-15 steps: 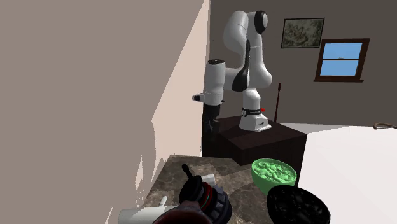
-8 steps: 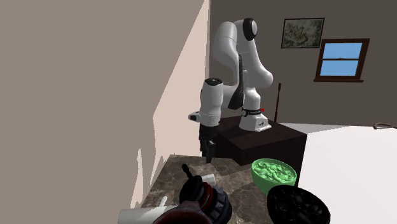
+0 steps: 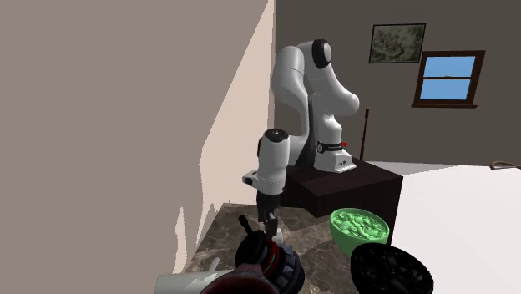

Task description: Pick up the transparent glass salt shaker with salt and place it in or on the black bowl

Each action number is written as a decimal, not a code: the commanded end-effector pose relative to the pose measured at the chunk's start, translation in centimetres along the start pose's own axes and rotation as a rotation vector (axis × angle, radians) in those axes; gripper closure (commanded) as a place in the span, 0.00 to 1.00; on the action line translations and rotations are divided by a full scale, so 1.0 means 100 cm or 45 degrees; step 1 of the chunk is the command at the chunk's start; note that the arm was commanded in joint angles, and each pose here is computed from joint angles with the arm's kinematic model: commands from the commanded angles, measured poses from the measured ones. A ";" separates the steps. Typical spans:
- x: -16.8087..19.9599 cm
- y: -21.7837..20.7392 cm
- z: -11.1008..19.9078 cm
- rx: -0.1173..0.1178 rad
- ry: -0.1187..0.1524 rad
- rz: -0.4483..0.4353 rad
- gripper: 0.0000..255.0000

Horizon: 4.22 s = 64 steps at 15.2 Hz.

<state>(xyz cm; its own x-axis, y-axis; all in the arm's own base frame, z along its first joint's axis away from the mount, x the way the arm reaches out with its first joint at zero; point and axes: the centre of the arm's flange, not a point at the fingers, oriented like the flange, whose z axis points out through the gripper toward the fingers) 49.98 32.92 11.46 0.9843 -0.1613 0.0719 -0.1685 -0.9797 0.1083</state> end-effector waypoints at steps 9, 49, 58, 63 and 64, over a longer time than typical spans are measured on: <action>0.001 -0.001 0.034 -0.001 0.001 0.001 0.00; 0.011 0.014 -0.102 -0.001 0.001 0.001 1.00; -0.004 -0.001 -0.140 -0.001 0.001 0.001 1.00; -0.049 -0.050 -0.149 -0.001 0.001 0.001 1.00; -0.057 -0.059 -0.151 -0.001 0.001 0.001 1.00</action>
<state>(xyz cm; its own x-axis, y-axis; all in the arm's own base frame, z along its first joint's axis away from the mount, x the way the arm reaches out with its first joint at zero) 45.35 40.37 25.35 0.9843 -0.1608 0.0725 -0.1680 -0.9798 0.1087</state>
